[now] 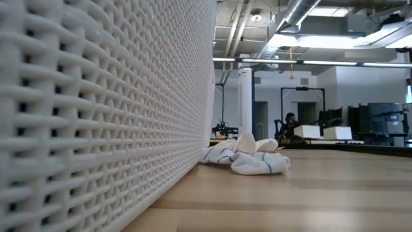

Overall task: Sort clothes
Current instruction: Put the white striped sock into the top laundry organizer

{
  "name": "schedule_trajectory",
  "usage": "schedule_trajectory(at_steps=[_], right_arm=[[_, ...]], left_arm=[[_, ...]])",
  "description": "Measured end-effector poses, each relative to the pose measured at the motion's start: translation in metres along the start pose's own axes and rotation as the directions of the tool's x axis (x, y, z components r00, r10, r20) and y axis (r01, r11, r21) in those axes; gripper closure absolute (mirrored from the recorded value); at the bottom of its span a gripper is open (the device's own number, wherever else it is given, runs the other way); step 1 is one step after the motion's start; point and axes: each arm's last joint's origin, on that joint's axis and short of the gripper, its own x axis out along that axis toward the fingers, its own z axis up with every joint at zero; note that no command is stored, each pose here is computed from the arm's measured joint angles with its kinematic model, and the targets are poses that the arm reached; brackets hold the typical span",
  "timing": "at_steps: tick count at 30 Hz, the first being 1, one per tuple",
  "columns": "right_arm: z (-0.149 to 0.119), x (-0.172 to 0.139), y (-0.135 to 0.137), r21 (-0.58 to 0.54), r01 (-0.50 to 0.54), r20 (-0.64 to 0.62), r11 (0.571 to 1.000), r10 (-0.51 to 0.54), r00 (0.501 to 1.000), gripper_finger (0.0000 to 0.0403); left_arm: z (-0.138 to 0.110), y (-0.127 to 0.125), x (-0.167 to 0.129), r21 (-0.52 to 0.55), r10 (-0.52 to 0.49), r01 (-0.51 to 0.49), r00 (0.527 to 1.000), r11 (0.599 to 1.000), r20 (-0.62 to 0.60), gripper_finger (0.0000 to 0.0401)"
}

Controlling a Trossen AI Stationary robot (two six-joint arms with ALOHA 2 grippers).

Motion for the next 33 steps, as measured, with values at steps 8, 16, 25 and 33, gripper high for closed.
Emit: schedule_trajectory(at_steps=[8, 16, 25, 33], right_arm=[[0.050, -0.064, -0.021, -0.102, 0.018, 0.297, 0.995, 0.013, 0.955, 0.0402], [0.118, -0.125, -0.049, -0.244, 0.158, 0.592, 0.957, 0.018, 0.805, 0.0402], [0.181, -0.171, -0.086, -0.235, 0.354, 0.813, 0.905, -0.017, 0.582, 0.0403], [0.213, -0.185, -0.119, -0.184, 0.361, 0.904, 0.914, 0.013, 0.428, 0.0403]], left_arm=[[0.009, 0.007, 0.006, 0.064, 0.022, -0.024, 0.999, 0.998, 0.028, 0.0142], [0.008, 0.034, 0.032, 0.082, 0.052, -0.060, 0.994, 0.995, 0.091, 0.0142], [0.009, 0.064, 0.052, 0.100, 0.041, -0.063, 0.976, 0.993, 0.215, 0.0142], [-0.003, 0.072, 0.083, 0.227, 0.125, -0.182, 0.962, 0.957, 0.244, 0.0142]])
